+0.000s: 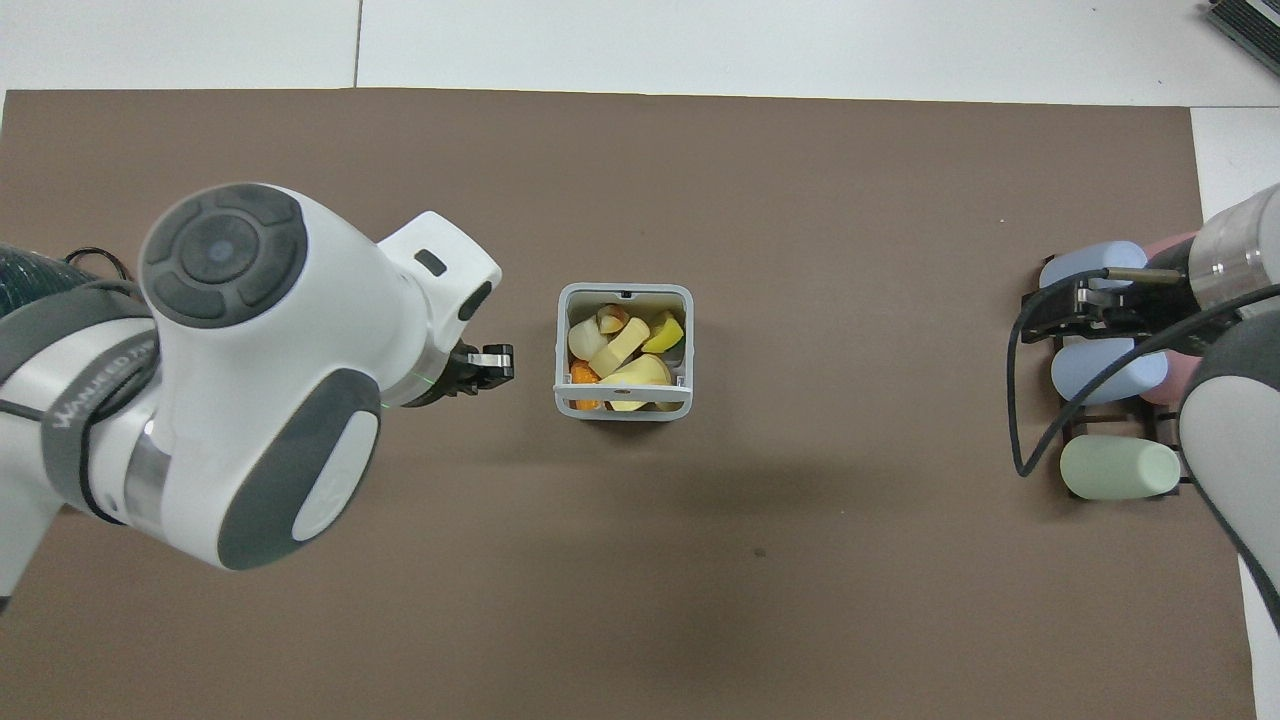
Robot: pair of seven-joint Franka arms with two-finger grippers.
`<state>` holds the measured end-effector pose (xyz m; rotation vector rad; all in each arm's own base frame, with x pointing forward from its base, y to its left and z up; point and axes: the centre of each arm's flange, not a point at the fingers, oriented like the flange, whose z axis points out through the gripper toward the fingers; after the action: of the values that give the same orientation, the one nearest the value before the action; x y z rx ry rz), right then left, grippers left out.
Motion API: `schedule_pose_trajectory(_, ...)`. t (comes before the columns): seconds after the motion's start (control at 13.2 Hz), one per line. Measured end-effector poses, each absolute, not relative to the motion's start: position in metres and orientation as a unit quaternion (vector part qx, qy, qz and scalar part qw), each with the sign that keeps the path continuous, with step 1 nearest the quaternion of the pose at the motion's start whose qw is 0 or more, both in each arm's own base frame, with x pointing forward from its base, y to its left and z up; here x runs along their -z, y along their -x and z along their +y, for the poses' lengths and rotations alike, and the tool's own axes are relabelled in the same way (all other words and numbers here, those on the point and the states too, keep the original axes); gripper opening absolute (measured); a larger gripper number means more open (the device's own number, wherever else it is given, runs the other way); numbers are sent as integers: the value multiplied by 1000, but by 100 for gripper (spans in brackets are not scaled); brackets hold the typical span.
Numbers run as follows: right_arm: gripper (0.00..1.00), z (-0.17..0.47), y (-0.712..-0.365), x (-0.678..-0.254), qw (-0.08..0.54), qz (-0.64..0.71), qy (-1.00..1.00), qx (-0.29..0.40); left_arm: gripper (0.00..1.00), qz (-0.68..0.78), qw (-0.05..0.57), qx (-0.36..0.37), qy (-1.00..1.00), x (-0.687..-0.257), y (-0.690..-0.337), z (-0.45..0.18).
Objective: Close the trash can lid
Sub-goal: 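Move the left gripper toward the open lid of the white bin, then push the bin lid down over the scraps with the left gripper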
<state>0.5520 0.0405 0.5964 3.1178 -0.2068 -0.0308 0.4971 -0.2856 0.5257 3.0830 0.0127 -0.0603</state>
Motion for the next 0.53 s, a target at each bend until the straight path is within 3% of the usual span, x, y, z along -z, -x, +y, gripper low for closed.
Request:
schedule_pose_trajectory(0.08, 100, 41, -552, -596, 8, -66, -998, 10, 16, 10, 33, 26, -999, -525, -486, -301)
schedule_pose_trajectory(0.23, 100, 41, -552, -596, 8, -66, -998, 10, 4, 20, 41, 33, -998, -522, -466, -324)
schedule_pose_trajectory(0.53, 100, 41, -552, -596, 8, -66, -998, 10, 3, 97, 84, -6, -992, -510, -441, -363)
